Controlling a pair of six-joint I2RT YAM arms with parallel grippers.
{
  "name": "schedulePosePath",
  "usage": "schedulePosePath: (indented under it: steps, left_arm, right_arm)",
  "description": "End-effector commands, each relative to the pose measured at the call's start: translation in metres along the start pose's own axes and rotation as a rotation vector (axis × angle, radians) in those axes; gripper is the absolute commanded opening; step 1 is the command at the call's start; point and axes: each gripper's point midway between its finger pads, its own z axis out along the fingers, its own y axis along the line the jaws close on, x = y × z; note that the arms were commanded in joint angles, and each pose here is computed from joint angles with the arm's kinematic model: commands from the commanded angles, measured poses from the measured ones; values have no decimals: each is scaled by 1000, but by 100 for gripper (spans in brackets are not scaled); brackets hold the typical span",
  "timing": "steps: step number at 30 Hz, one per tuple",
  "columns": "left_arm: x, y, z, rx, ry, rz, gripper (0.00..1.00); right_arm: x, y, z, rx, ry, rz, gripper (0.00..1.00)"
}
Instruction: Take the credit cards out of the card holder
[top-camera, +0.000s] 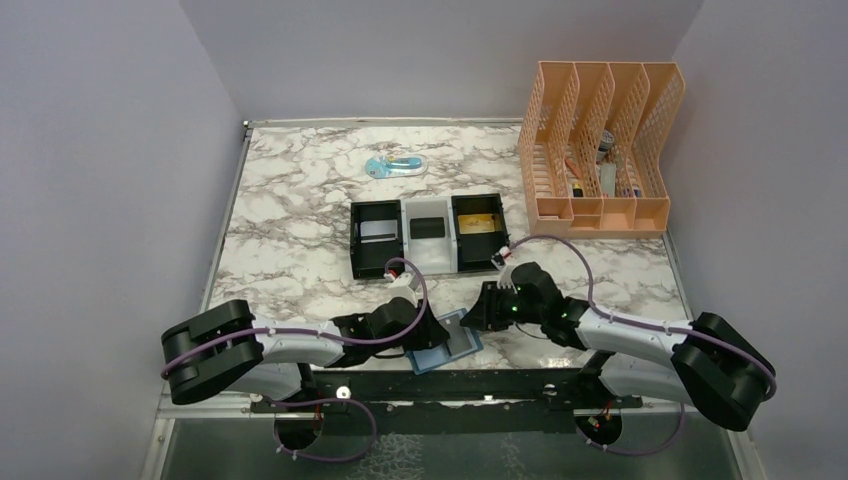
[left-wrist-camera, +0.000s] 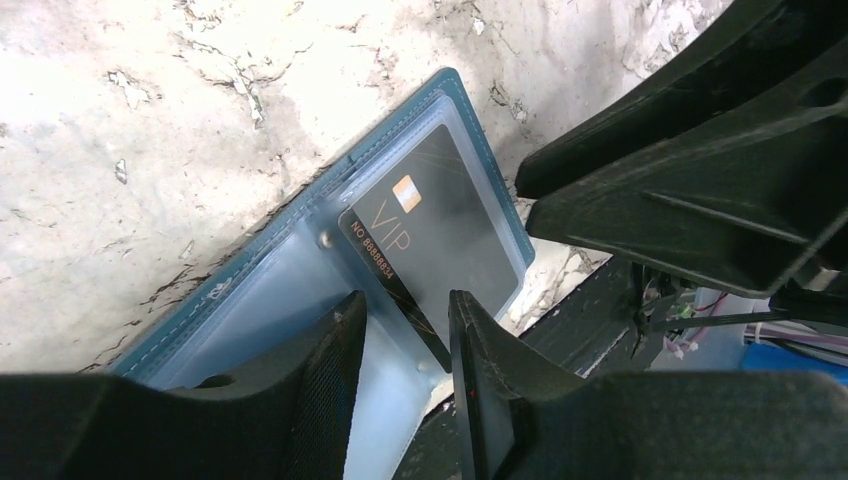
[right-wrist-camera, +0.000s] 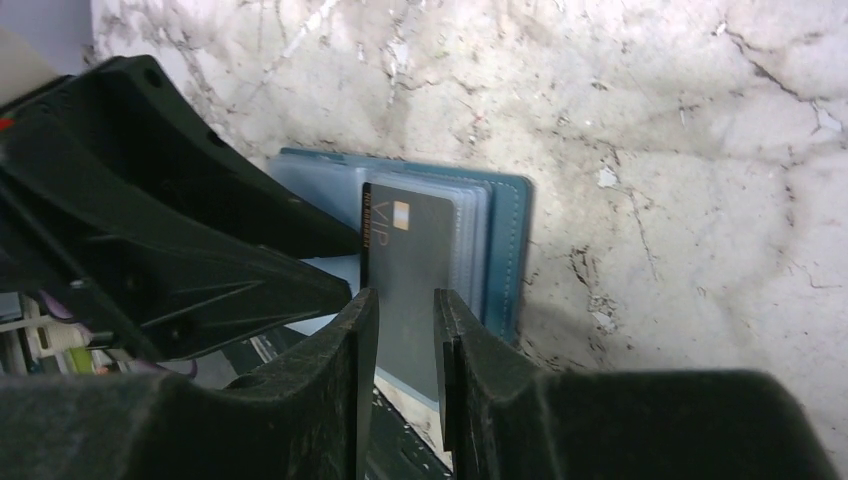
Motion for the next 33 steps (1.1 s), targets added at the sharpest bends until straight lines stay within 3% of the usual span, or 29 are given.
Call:
schedulePosePath:
  steps: [1, 12, 19, 30, 33]
  left_arm:
    - [-1, 3, 2, -3, -21, -10, 38]
    - [1, -1, 2, 16, -12, -8, 37]
    - [2, -2, 3, 24, -14, -21, 33]
    - [-1, 2, -1, 20, -42, -46, 6]
    - [0, 4, -2, 20, -40, -49, 5]
  right_arm:
    - [-8, 14, -3, -45, -14, -27, 27]
    - [19, -7, 14, -19, 92, 13, 27]
    - [21, -8, 12, -29, 76, 32, 23]
    - [25, -12, 12, -16, 83, 42, 23]
    - [26, -14, 13, -13, 83, 44, 23]
